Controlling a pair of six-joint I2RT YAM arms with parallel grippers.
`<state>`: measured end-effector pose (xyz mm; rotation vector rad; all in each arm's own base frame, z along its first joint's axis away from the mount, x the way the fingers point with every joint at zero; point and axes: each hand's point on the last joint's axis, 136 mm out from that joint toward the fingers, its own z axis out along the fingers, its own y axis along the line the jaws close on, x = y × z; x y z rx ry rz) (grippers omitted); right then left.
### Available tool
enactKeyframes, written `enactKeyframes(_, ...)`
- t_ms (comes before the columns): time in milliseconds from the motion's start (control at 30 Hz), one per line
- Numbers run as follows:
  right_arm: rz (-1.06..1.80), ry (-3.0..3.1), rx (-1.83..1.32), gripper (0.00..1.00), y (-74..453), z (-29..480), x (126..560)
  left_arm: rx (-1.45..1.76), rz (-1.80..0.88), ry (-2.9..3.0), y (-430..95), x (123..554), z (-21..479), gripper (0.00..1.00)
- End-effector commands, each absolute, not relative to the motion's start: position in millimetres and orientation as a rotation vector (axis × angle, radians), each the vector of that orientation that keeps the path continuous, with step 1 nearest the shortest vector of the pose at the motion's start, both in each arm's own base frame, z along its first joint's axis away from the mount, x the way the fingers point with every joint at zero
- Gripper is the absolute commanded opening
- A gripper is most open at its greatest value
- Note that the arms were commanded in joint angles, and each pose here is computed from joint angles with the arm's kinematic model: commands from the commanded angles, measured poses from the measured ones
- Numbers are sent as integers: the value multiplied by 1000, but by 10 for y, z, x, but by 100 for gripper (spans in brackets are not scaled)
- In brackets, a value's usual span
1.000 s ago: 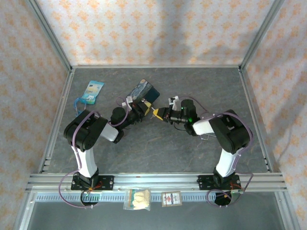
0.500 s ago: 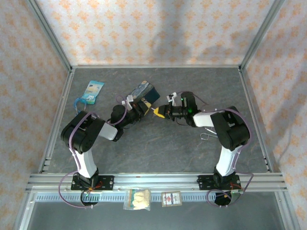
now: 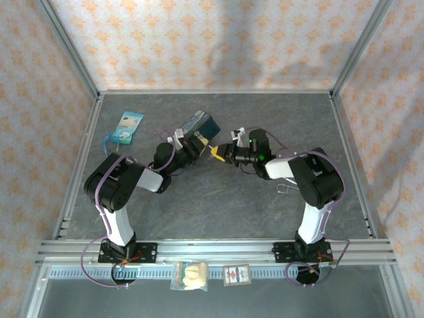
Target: Unlock a padlock with a key
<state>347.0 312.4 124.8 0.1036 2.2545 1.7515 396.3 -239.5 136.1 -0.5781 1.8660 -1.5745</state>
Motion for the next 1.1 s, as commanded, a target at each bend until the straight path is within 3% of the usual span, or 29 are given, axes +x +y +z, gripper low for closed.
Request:
enactKeyframes(0,1726,2048,70,0,3245,1715,3699,-309,-1787,1908,-2886,3527,1645,0)
enactKeyframes(300,1796,1992,97,0,3284,1958,3849,-267,-1793,1951,-2979,3429,1568,0)
enactKeyframes(567,1769,2054,74,0,3275,1947,3838,-213,-1630,2095,-2935,3357,1257,0)
enactKeyframes(900,1786,1977,17,0,3295,2054,3862,-189,-1641,2095,-2994,3312,1310,0)
enactKeyframes(1067,1585,1979,-154,0,3253,1972,3840,-194,-1665,2090,-3015,3302,1328,0)
